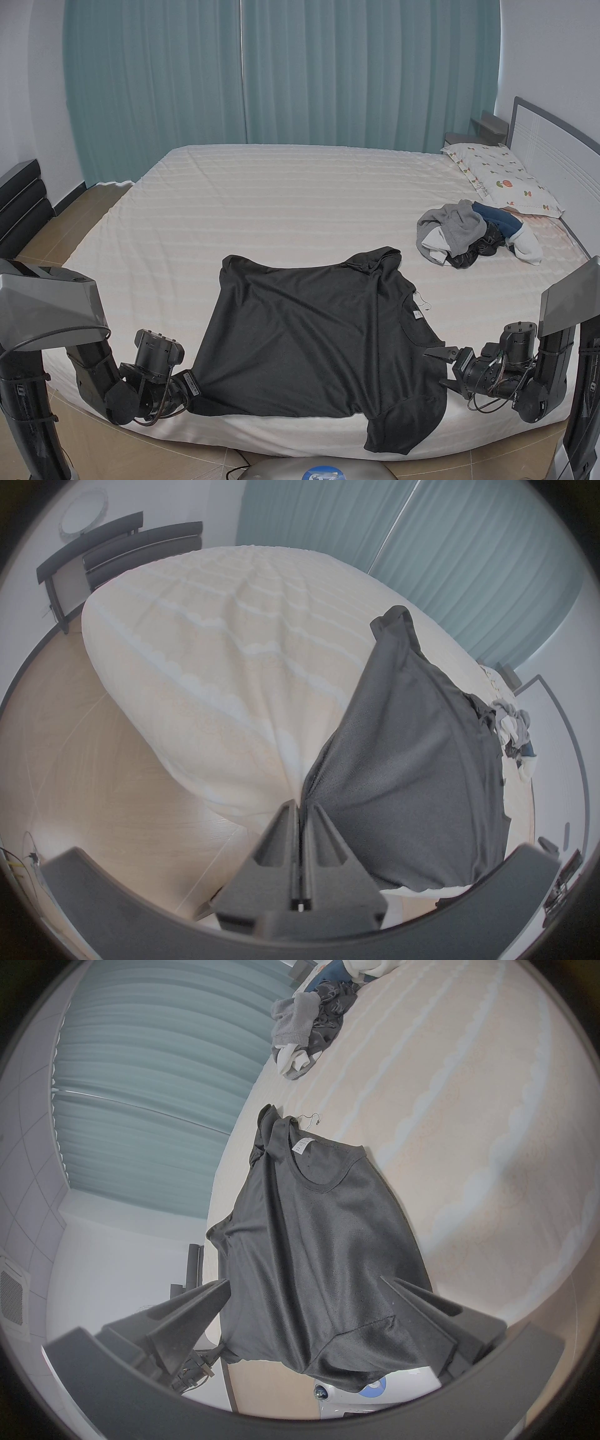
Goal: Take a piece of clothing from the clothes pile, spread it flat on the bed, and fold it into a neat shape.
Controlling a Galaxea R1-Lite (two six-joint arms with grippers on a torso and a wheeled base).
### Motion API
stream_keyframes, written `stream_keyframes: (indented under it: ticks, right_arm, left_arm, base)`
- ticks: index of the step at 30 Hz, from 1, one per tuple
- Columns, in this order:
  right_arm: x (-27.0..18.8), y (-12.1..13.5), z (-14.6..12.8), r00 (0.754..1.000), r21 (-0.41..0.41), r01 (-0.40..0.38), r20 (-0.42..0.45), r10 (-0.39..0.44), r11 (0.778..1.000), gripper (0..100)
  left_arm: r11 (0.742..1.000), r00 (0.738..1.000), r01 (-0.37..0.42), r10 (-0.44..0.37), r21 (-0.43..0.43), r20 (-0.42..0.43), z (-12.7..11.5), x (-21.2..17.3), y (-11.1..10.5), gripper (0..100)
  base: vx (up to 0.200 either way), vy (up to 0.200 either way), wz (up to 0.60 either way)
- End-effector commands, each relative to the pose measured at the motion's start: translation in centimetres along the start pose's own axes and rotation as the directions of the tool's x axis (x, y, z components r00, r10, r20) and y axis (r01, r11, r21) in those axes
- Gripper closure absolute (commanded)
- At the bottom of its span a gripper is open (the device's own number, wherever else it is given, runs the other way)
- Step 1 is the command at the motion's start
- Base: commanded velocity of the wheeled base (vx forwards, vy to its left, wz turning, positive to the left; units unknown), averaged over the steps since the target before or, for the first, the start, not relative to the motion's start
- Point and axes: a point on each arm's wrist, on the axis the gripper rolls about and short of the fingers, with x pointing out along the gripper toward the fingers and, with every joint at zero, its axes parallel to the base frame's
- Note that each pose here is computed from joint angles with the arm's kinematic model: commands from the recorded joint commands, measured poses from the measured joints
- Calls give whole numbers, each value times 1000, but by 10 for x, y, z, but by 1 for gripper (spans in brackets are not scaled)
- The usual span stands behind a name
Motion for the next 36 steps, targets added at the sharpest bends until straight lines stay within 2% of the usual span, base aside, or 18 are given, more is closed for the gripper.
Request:
stream_keyframes:
  ticks: [1, 6, 7, 18, 24, 30, 31, 36]
  right_arm:
    - [0, 0, 1, 1000, -10, -3, 6, 3, 1000, 0]
    - [1, -3, -1, 1000, -24, 6, -3, -6, 1000, 0]
    - [1, -3, -1, 1000, -24, 6, -3, -6, 1000, 0]
    - [3, -4, 0, 1000, -30, 9, 0, -9, 1000, 0]
    - [5, -8, -2, 1000, -74, 21, -9, -22, 997, 0]
    - [7, -11, -3, 999, -76, 31, -14, -32, 997, 0]
    - [7, -11, -2, 999, -77, 32, -13, -33, 997, 0]
    - [7, -12, 0, 999, -76, 31, -4, -32, 997, 0]
  left_arm:
    - [1000, 1000, 5, -5, 18, 3, -1, -7, 1, 100]
    - [1000, 1000, -8, 8, 16, -7, -2, 1, 3, 100]
    - [1000, 1000, -9, 9, 15, -6, -2, 1, 3, 0]
    - [1000, 1000, -17, 17, 7, -8, 0, 4, 6, 0]
    - [999, 998, 48, -49, -14, -49, 3, 12, 3, 0]
    - [998, 998, 46, -47, -35, -35, 6, 24, 6, 0]
    - [998, 999, 36, -37, -42, -36, 7, 26, 9, 100]
    - [997, 1000, 20, -21, -69, -19, 15, 26, 17, 100]
  base:
    - [0, 0, 0]
    - [0, 0, 0]
    - [0, 0, 0]
    - [0, 0, 0]
    - [0, 0, 0]
    - [0, 0, 0]
    - [0, 0, 0]
    - [0, 0, 0]
